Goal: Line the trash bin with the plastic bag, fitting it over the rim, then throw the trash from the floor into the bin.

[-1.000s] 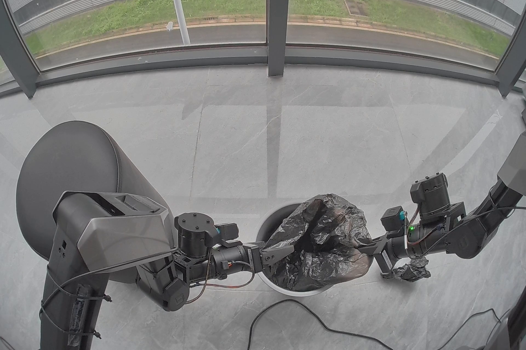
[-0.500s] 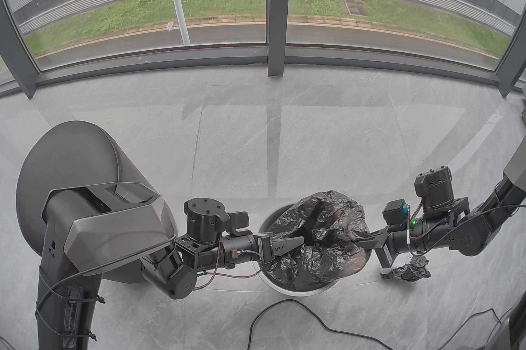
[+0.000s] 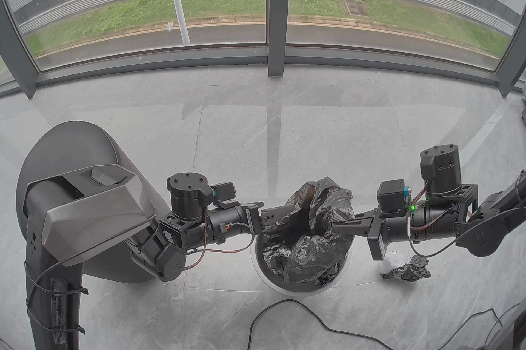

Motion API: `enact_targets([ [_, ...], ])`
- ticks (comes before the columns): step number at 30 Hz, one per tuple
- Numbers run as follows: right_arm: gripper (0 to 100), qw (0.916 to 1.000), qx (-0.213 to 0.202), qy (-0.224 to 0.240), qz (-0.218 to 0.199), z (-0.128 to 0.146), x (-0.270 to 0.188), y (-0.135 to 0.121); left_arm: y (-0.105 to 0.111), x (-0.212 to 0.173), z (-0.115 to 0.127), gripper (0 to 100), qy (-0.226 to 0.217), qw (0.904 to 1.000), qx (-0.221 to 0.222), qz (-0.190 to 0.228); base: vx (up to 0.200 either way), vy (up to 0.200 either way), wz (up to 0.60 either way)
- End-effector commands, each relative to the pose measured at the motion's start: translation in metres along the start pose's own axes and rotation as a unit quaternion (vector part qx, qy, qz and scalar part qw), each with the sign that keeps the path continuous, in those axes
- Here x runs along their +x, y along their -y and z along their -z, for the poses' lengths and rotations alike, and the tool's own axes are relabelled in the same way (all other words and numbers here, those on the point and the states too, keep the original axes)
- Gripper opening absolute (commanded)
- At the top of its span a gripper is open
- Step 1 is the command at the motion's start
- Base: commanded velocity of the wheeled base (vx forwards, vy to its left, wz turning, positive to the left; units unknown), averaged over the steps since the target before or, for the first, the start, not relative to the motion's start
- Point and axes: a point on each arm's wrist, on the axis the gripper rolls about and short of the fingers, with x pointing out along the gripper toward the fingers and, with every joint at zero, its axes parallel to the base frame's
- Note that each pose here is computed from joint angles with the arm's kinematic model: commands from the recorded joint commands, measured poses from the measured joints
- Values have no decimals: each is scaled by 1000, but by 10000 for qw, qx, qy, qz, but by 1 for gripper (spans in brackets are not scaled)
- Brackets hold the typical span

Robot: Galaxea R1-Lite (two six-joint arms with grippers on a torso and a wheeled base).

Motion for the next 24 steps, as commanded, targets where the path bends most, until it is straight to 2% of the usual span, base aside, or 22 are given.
enact_targets([
  [1,0,9973,-302,669,-15,-30,-19,-9,0,-13,-19,100,246,9997,49,-60,0,0,0],
  [6,0,9928,-416,1119,14,-44,-32,-12,-2,-25,-14,100,135,9997,-123,-148,0,0,0],
  [9,0,9907,-496,1270,37,-48,-35,-12,-3,-29,-5,100,14,9987,-479,-177,0,0,0],
  [12,0,9888,-564,1383,73,-51,-37,-12,1,-33,4,100,-45,9944,-1054,87,0,0,0],
  [15,0,9870,-618,1481,126,-53,-38,-10,5,-35,6,100,107,9860,-1617,391,0,0,0],
  [16,0,9860,-649,1532,135,-55,-39,-10,5,-35,6,100,183,9775,-2036,515,0,0,0],
  [19,0,9841,-708,1623,141,-57,-42,-12,5,-36,1,100,313,9582,-2758,693,0,0,0],
  [20,0,9836,-722,1646,156,-58,-44,-13,6,-36,1,100,322,9534,-2909,732,0,0,0],
  [22,0,9828,-744,1684,168,-60,-47,-14,3,-33,4,100,280,9501,-3022,722,0,0,0],
  [24,0,9824,-753,1701,182,-60,-48,-14,-1,-31,10,100,234,9506,-3023,669,0,0,0],
])
